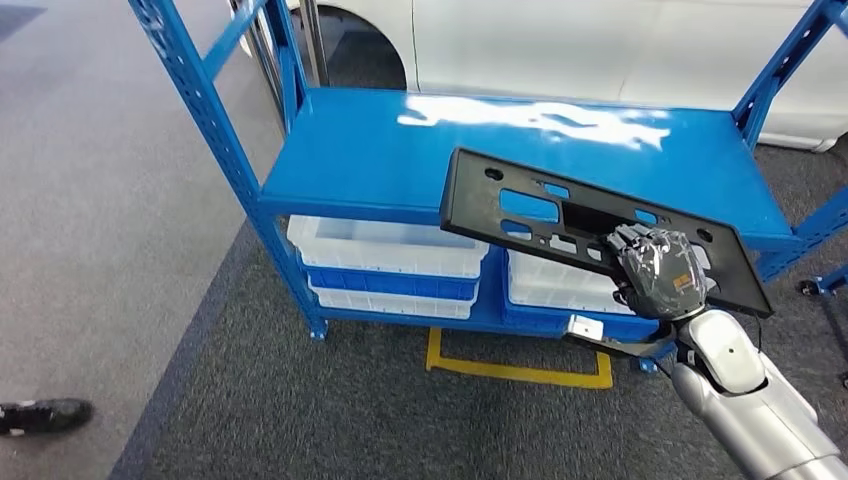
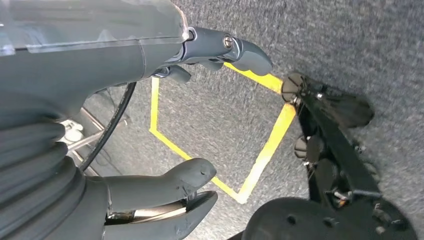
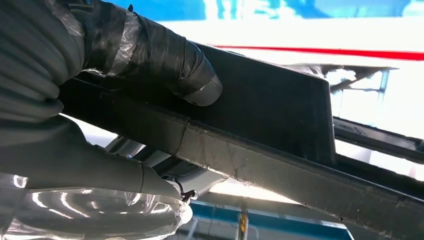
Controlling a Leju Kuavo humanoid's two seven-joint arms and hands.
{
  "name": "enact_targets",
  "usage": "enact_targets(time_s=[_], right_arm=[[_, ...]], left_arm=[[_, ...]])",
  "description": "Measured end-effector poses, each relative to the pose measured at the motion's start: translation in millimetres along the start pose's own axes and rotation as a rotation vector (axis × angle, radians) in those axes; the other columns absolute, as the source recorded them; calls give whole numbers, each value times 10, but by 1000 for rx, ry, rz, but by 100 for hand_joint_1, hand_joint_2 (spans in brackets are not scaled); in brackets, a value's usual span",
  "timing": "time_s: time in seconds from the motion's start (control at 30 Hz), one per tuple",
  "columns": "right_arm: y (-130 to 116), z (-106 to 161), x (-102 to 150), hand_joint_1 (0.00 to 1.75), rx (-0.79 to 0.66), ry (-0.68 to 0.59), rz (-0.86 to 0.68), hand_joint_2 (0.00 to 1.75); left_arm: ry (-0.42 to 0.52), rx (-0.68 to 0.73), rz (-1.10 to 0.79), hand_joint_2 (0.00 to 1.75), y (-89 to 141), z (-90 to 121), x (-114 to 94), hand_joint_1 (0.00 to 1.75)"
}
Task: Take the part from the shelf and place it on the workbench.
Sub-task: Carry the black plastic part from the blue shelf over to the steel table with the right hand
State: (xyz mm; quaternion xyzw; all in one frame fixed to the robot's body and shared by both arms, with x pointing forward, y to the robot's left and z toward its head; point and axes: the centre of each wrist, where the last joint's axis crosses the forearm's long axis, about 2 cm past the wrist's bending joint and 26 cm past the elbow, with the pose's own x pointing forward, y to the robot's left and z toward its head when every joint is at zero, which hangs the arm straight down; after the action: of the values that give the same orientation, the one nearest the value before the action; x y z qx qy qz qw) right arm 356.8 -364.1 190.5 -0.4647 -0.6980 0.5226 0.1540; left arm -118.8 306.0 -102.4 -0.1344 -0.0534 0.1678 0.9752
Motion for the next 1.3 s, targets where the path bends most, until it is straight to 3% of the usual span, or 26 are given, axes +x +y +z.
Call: enact_targets(time_s=[0.6, 0.97, 1.3], right_arm=[[69, -237, 214, 175, 20, -37, -83, 175], [337, -625, 932, 175, 54, -133, -242, 175], [378, -744, 1059, 175, 73, -153, -272, 175]], left_arm=[[67, -14, -67, 175, 125, 41, 50, 0], [151, -16, -191, 175, 569, 204, 307, 0], [169, -9, -210, 175, 630, 241, 291, 0]])
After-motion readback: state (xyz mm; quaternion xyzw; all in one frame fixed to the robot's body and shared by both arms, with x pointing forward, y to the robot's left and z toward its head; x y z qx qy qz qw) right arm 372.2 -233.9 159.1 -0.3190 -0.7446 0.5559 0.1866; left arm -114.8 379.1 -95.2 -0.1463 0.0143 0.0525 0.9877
